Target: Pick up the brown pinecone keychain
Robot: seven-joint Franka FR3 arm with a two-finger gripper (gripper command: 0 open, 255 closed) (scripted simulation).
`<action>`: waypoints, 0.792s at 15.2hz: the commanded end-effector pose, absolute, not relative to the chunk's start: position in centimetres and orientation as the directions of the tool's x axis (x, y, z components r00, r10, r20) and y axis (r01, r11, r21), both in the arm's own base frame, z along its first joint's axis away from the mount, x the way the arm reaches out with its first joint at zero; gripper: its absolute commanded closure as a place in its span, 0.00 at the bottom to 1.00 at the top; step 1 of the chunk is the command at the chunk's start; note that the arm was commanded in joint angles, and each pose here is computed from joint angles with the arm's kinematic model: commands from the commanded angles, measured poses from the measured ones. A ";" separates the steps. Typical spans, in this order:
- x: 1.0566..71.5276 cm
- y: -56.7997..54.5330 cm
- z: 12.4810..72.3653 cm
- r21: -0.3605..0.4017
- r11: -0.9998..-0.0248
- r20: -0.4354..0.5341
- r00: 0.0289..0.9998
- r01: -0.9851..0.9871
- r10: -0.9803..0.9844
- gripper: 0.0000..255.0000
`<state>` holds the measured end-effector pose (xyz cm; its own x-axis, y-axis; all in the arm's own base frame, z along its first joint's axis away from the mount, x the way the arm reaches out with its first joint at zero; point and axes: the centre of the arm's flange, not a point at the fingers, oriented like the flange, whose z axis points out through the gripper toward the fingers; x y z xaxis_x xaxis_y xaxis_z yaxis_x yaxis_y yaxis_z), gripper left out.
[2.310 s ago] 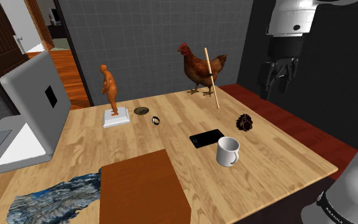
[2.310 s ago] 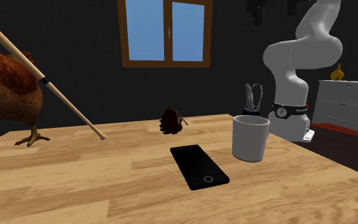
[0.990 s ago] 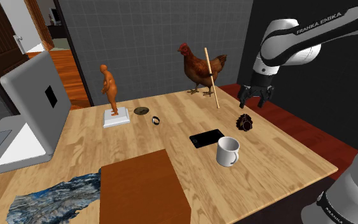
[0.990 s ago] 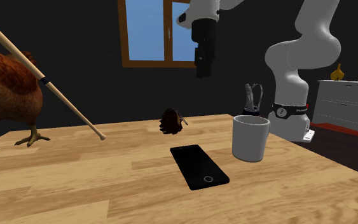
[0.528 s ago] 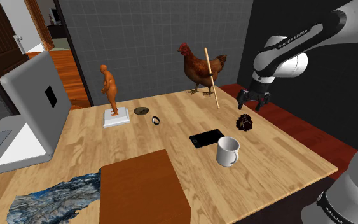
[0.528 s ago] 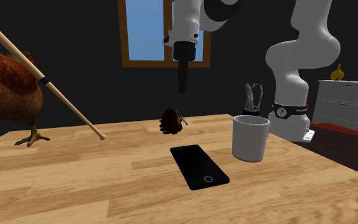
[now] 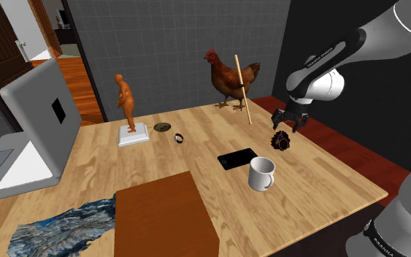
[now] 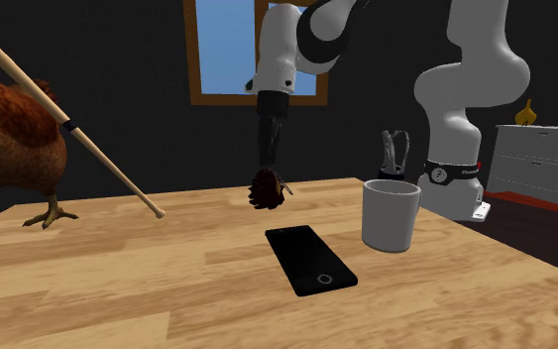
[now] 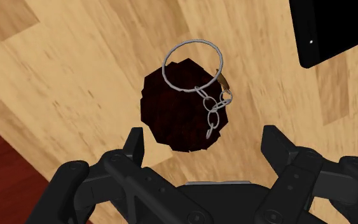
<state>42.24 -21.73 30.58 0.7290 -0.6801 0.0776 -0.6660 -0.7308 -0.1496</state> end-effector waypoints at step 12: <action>42.4 -21.8 28.1 -0.150 -0.730 0.079 0.728 -0.666 -0.681 1.00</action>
<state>42.42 -21.86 28.23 0.7273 -0.6814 0.0818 -0.6668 -0.7298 -0.1512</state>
